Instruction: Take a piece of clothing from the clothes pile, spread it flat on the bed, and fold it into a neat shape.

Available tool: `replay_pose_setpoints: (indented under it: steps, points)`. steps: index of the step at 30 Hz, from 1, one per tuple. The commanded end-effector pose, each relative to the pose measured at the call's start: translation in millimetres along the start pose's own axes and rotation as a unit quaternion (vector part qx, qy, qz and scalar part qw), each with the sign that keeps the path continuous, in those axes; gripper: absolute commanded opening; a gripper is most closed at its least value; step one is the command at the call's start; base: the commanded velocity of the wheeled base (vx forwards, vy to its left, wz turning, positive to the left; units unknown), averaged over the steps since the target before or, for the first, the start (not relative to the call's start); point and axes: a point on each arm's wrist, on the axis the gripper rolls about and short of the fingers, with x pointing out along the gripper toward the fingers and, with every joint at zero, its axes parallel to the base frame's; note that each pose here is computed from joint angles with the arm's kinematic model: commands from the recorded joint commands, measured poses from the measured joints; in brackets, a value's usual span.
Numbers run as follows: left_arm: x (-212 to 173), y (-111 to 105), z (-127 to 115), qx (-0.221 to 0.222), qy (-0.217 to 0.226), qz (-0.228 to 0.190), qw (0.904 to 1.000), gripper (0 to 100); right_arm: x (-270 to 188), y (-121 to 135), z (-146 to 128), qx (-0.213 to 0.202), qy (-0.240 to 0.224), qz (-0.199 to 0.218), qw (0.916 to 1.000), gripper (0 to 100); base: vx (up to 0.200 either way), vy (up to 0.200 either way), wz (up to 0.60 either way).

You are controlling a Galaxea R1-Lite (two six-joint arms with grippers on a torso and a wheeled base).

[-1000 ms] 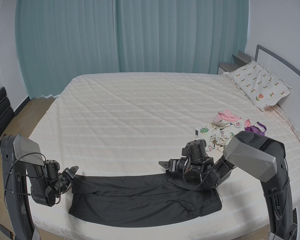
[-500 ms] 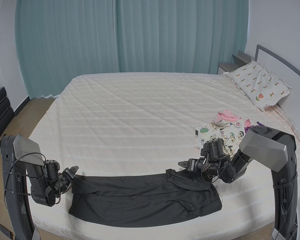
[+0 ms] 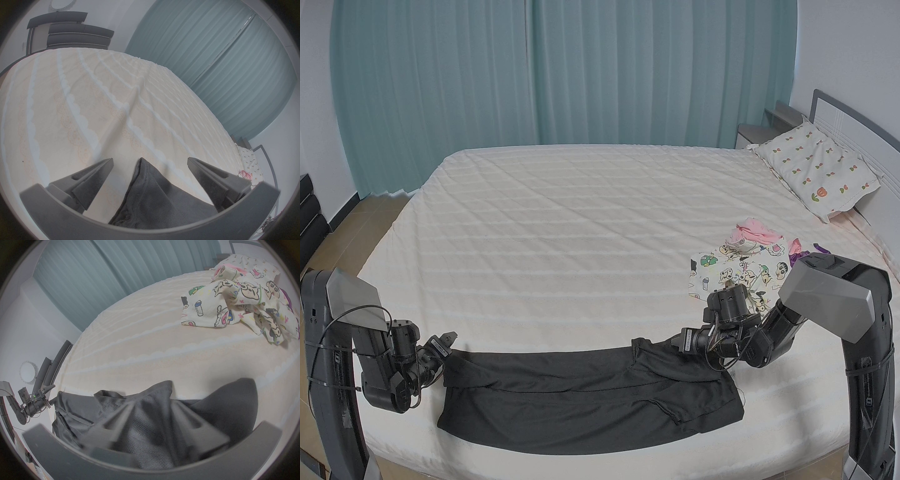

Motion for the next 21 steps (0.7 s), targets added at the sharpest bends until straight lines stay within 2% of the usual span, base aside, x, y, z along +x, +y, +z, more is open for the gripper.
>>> replay_pose_setpoints:
  steps: [1,4,10,21]
  points:
    - [0,0,0,-0.001,0.000,0.001,1.0000,100,-2,-5,3,0.007,-0.005,-0.005,0.9999,0,0.000,0.000,0.00]
    - [0,0,0,-0.001,0.000,0.001,1.0000,100,-4,-7,5,0.012,-0.009,-0.010,0.9998,0,0.000,0.000,0.00]
    - [0,0,0,-0.001,0.000,0.000,1.0000,100,-11,-8,14,0.048,-0.024,-0.008,0.9986,0,0.000,0.000,0.00]
    - [0,0,0,-0.001,0.000,0.001,1.0000,100,-12,-14,15,0.052,-0.024,-0.017,0.9982,0,0.000,0.000,0.00]
